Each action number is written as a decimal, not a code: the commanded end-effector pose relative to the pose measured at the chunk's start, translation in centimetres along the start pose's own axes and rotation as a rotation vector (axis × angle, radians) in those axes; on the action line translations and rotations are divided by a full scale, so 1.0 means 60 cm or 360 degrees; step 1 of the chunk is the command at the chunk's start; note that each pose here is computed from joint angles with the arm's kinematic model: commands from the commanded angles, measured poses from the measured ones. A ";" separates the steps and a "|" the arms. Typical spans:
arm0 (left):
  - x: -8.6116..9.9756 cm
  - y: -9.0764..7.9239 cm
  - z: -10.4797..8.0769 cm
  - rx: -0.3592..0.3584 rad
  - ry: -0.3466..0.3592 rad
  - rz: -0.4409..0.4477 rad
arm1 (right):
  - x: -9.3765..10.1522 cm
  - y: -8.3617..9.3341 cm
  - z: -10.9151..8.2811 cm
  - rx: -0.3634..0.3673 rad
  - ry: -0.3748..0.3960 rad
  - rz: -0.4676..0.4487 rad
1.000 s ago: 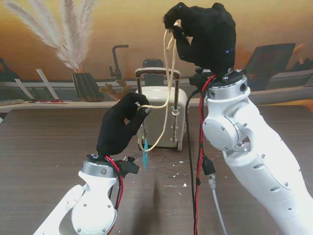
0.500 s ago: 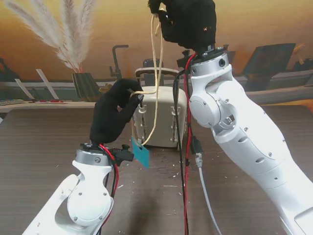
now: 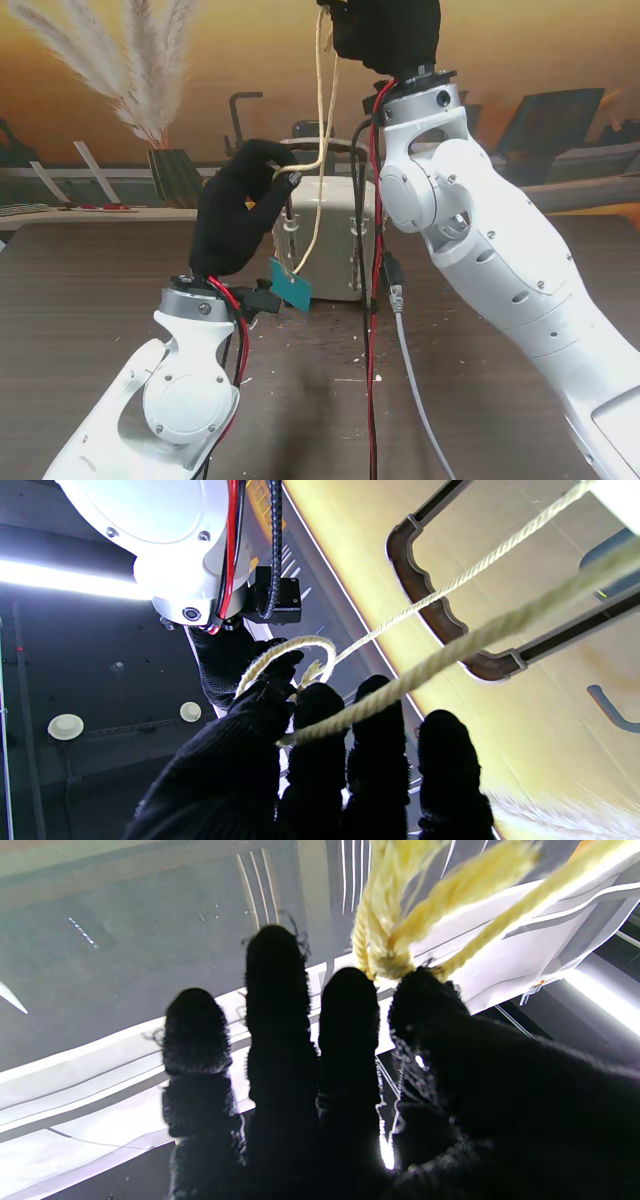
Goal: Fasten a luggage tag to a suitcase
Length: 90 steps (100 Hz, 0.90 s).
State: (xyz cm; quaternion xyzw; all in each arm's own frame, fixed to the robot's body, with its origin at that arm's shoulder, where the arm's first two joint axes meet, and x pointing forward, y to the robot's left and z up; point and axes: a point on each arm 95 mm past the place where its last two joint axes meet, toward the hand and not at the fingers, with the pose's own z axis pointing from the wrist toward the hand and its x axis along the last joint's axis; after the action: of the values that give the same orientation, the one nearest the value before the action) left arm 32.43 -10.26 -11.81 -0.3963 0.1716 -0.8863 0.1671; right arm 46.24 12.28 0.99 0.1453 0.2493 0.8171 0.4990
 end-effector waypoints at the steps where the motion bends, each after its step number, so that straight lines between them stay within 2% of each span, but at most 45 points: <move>1: 0.005 0.003 0.007 -0.0012 0.0009 -0.0012 | -0.010 -0.003 0.002 0.0020 -0.0020 -0.0030; 26: 0.005 0.011 0.023 0.0001 -0.0001 -0.0010 | -0.034 -0.022 0.012 0.0067 -0.0065 -0.0102; 41: 0.002 0.010 0.031 0.0035 -0.0036 0.0021 | -0.048 -0.036 0.018 0.0110 -0.0073 -0.0202; 90: -0.034 0.008 0.036 0.0019 -0.0180 0.0094 | -0.056 -0.095 0.007 0.0358 -0.0094 -0.0250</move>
State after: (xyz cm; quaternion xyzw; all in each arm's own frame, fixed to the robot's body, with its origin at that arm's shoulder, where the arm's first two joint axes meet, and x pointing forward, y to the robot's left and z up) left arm 35.30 -10.19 -12.04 -0.4363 0.1632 -0.8606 0.2058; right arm 51.87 11.69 -1.37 0.1946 0.3224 0.7468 0.5481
